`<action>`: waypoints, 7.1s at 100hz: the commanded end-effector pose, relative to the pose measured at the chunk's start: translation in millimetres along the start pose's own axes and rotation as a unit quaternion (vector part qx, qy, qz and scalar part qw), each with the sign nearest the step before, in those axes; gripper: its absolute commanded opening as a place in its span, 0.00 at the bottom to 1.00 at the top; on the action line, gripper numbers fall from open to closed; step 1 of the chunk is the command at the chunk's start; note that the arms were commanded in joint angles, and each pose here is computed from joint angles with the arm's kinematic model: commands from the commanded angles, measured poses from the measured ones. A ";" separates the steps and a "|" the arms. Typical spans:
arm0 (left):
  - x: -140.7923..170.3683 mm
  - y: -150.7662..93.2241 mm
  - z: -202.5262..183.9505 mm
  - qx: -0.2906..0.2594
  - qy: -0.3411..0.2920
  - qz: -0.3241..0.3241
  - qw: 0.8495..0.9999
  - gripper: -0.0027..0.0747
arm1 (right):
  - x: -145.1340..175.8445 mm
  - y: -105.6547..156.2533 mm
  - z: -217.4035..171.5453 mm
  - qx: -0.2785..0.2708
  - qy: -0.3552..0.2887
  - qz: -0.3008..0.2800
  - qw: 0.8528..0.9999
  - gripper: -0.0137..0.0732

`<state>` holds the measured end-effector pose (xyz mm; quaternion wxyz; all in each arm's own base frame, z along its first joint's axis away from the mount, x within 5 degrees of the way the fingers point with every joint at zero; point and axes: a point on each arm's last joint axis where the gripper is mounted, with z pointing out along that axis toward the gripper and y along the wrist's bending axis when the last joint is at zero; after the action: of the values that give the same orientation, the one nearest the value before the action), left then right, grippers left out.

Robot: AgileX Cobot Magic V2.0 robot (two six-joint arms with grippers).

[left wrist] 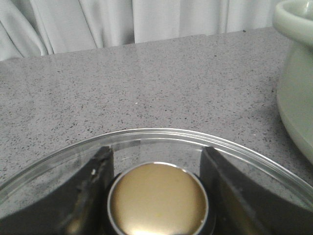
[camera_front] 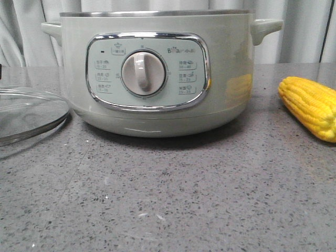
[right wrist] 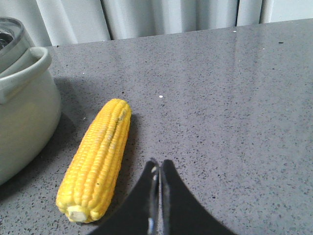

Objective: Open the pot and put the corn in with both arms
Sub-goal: 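Lower the glass lid onto the table beside the pot, left gripper, then lower the right gripper onto the yellow corn cob and grasp it, then lift the corn cob and carry it over the open pot, right gripper, then lower the corn cob into the pot and open the right gripper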

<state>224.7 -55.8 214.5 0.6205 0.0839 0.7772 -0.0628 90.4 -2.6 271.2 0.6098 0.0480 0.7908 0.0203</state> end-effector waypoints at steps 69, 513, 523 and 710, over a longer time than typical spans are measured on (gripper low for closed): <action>-3.0 -1.1 11.1 0.001 -0.013 -0.022 1.000 0.43 | -15.9 0.3 -1.0 0.002 -0.048 -0.002 0.999 0.08; -80.7 3.0 -76.3 0.010 -0.214 -0.037 0.976 0.60 | -165.8 183.8 172.3 -0.296 0.198 -0.007 0.934 0.54; -80.7 3.0 -76.3 0.010 -0.214 -0.037 0.976 0.60 | -165.8 183.8 172.3 -0.296 0.198 -0.007 0.934 0.58; -76.2 3.7 -162.0 0.035 -0.180 -0.050 0.982 0.01 | -183.0 134.3 78.8 -0.273 0.172 -0.087 0.942 0.14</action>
<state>94.2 -25.0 314.9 0.7341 0.0609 0.6648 -0.1238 238.3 123.0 420.0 0.3875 -0.2000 0.8792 0.1919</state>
